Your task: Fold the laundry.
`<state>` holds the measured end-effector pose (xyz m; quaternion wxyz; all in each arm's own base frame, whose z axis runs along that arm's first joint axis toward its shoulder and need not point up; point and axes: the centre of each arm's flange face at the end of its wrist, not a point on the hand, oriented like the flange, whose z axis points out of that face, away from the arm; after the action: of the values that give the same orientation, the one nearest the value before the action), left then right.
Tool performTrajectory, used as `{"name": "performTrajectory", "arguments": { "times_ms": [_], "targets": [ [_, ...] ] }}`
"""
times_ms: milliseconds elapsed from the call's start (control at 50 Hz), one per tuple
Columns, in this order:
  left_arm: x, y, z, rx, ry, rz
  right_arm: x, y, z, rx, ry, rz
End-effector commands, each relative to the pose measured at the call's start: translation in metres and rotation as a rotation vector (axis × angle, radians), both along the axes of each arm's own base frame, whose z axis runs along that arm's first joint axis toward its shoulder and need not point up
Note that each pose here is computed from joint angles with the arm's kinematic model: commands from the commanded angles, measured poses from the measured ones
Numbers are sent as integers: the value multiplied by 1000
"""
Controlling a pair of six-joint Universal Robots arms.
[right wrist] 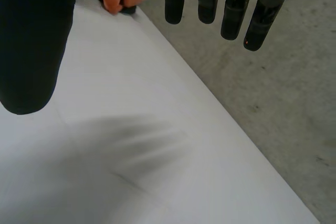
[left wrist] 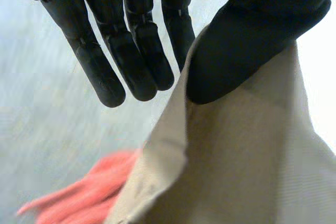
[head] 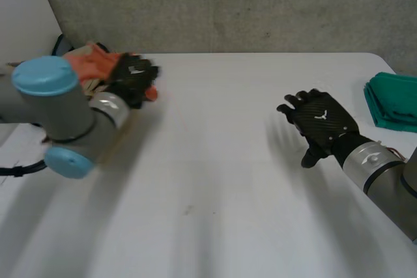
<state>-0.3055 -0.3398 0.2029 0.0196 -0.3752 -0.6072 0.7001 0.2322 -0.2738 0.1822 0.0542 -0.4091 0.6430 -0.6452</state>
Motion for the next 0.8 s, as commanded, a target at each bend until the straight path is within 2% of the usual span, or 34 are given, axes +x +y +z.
{"name": "performTrajectory", "arguments": {
  "times_ms": [20,80,140,260,380,500,560,680,800],
  "targets": [
    [-78,109,27,83,172,-290,-11,-12,6,-22,3,-106],
    [-99,131,25,111,207,-351,-12,-14,7,-25,3,-120],
    [-116,141,28,100,238,-364,-12,-14,6,-23,4,-123],
    [-122,136,47,49,296,-300,-13,-14,4,-17,6,-126],
    [-135,168,32,127,301,-386,-17,-20,6,-26,4,-144],
    [-131,172,19,145,274,-388,-20,-23,8,-30,-1,-154],
    [-124,159,18,138,274,-354,-21,-23,8,-28,-2,-157],
    [-83,111,34,106,279,-226,-24,-22,11,-12,4,-166],
    [-69,99,43,97,279,-235,-23,-14,23,40,-2,-160]
  ]
}}
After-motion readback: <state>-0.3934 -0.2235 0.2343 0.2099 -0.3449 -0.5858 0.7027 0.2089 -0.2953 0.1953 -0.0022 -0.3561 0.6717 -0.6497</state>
